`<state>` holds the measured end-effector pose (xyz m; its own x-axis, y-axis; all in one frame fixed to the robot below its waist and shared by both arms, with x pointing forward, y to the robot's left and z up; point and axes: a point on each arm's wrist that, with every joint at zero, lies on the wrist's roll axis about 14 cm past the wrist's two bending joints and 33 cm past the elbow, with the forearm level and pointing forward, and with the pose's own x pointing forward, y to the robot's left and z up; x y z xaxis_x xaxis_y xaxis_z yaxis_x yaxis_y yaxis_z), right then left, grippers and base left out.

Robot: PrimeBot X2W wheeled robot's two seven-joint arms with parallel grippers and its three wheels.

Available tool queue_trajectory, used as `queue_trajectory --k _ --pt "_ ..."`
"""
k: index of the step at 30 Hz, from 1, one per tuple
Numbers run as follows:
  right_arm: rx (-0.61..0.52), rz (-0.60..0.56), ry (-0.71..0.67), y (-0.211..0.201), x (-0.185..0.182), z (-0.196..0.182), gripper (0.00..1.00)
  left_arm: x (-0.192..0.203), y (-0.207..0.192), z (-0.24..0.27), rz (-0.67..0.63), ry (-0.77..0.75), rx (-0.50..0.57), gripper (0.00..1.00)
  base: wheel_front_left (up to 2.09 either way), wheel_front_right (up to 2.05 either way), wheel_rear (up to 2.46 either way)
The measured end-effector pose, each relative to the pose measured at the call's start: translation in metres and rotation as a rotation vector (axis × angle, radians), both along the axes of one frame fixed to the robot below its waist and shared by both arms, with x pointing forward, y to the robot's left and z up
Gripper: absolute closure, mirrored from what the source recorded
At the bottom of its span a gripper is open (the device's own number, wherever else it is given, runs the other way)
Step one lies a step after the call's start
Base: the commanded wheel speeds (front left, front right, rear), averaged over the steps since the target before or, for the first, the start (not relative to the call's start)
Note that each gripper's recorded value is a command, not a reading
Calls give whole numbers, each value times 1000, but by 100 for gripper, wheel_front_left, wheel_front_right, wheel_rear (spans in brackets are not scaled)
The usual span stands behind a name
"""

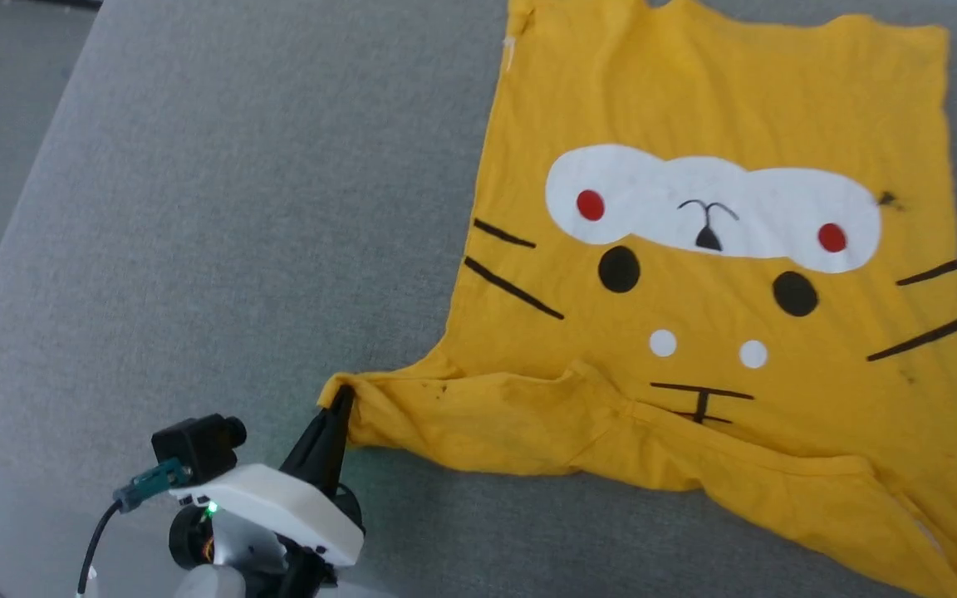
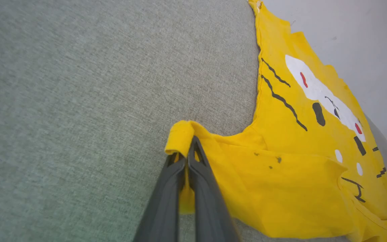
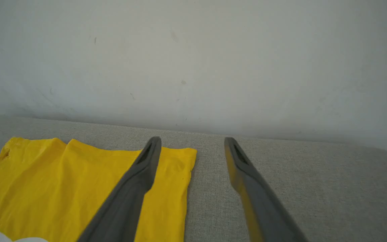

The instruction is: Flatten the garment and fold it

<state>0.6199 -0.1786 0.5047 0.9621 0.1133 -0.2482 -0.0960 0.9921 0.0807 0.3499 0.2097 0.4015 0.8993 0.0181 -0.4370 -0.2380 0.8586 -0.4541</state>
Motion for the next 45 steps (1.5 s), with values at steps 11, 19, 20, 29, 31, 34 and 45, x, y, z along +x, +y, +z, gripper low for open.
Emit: queue_trajectory --k 11,19,20,29,31,34,45 --pt "-42 5 387 13 54 -85 0 2 14 -33 74 61 4 100 0 0 0" --pt "-60 -26 590 15 63 -138 15 5 18 -45 93 65 12 100 0 0 0" --pt "-59 -25 605 16 62 -143 42 5 18 -46 93 66 12 100 0 0 0" --pt "-86 -20 496 21 70 -133 100 5 20 -45 104 59 8 100 0 0 0" --pt "-85 -22 403 18 70 -123 100 4 20 -43 104 53 6 100 0 0 0" --pt "-83 -32 223 13 67 -100 100 2 22 -38 104 45 6 100 0 0 0" --pt "-62 -174 -77 -39 -37 -55 100 -43 33 -22 127 96 32 100 0 0 0"
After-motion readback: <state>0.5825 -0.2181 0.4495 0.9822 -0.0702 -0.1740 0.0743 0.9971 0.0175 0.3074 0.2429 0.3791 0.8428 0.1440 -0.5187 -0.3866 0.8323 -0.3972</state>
